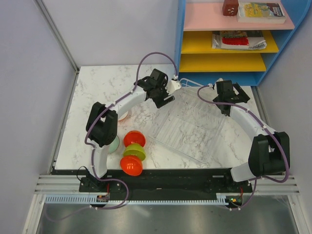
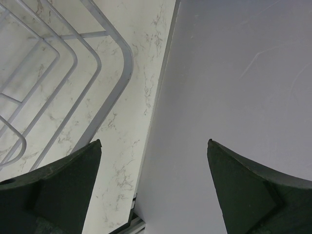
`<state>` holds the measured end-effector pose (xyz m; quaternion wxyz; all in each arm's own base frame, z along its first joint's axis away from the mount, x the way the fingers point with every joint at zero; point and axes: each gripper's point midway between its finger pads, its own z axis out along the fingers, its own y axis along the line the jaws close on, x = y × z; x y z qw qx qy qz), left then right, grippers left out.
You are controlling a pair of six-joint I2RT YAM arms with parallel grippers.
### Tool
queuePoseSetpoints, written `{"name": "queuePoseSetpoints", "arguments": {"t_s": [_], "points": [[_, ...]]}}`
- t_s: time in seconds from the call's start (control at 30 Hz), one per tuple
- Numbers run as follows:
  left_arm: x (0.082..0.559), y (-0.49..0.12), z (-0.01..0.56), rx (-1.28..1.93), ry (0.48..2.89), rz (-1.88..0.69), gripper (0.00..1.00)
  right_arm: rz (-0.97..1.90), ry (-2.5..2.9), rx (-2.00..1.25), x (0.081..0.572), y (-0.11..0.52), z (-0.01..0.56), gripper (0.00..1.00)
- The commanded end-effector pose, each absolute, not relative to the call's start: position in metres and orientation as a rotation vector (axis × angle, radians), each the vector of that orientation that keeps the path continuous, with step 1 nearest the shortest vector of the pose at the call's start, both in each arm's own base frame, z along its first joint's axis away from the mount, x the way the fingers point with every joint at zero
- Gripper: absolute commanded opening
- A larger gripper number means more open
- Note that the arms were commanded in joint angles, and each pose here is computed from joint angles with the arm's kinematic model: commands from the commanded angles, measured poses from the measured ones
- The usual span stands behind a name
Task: Load the bowls into the dish rack
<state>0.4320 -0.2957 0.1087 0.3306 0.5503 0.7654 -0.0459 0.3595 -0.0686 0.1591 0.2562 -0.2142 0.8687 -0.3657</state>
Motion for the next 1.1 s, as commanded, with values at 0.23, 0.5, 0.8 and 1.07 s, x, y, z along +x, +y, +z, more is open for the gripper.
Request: {"name": "queuePoseSetpoints", "arguments": {"t_s": [0.23, 0.5, 0.8, 1.07], "points": [[0.373, -0.345, 0.082, 1.632, 1.969, -0.364, 0.78, -0.856, 2.338, -0.547, 0.38, -0.051, 0.153, 0.98], [0.357, -0.341, 0.088, 1.659, 1.963, -0.398, 0.77, -0.819, 2.331, -0.533, 0.393, -0.046, 0.153, 0.98], [0.335, -0.345, 0.087, 1.717, 1.956, -0.443, 0.75, -0.793, 2.327, -0.521, 0.412, -0.04, 0.152, 0.98], [0.351, -0.34, 0.101, 1.606, 1.984, -0.339, 0.72, -0.736, 2.347, -0.53, 0.42, -0.032, 0.139, 0.98]]}}
